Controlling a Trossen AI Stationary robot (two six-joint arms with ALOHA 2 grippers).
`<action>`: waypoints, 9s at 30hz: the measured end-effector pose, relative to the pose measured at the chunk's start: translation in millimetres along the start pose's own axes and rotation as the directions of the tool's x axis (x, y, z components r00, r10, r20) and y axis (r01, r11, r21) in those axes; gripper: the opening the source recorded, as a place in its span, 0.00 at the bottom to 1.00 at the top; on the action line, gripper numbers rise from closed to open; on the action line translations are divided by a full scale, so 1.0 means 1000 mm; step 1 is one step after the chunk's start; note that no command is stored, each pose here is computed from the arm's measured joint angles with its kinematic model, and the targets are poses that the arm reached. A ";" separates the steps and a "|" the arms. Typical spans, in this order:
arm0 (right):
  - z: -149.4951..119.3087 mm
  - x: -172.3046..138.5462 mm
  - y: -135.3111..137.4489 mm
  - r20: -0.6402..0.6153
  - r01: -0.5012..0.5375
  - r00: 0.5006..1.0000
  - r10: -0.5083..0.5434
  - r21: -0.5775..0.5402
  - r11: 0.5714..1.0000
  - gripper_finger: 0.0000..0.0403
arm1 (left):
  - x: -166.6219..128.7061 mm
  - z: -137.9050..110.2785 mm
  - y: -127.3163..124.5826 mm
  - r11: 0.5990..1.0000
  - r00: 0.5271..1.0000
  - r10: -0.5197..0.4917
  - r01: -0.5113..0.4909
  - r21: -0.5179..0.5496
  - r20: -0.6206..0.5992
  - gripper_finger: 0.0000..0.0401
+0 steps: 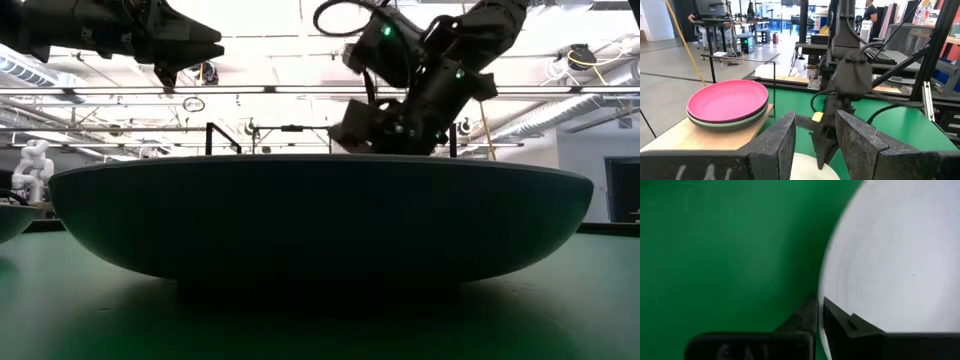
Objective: Place and stack plates onto a shelf
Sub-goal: Put the white plate on the shelf, then stack the peach plate on top of the white plate on the shelf, then stack the dark blue plate on top of the peach plate on the shelf
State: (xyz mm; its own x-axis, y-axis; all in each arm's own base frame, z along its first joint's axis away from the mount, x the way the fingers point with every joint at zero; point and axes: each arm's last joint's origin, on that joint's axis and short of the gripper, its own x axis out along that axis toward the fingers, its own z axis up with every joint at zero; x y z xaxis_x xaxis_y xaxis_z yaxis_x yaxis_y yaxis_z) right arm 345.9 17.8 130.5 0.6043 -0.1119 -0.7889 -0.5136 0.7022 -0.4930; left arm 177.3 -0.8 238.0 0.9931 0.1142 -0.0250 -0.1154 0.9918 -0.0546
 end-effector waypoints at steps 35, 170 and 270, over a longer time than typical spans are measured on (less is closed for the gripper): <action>-0.030 -0.010 -0.149 0.001 0.378 0.919 -0.394 0.277 0.883 0.00 | 0.000 0.000 0.002 1.000 1.000 0.028 -0.028 0.007 0.003 0.36; -0.070 -0.180 0.015 0.490 0.212 0.533 -0.690 0.712 0.670 0.20 | 0.028 -0.076 0.066 0.699 0.172 0.480 -0.668 0.256 -0.860 0.36; -0.070 -0.180 0.016 0.490 0.197 0.545 -0.680 0.714 0.672 0.20 | 0.115 0.108 0.010 0.913 0.850 0.331 -0.180 0.366 -0.409 0.33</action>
State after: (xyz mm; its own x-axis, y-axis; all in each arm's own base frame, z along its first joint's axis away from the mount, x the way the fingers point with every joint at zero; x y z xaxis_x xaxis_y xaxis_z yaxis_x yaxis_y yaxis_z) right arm 186.6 -0.1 238.7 0.9772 -0.1944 0.0852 0.2089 0.9518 -0.2246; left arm 292.7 28.9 342.5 0.7988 0.4024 -0.4472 -0.2774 0.9060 0.3197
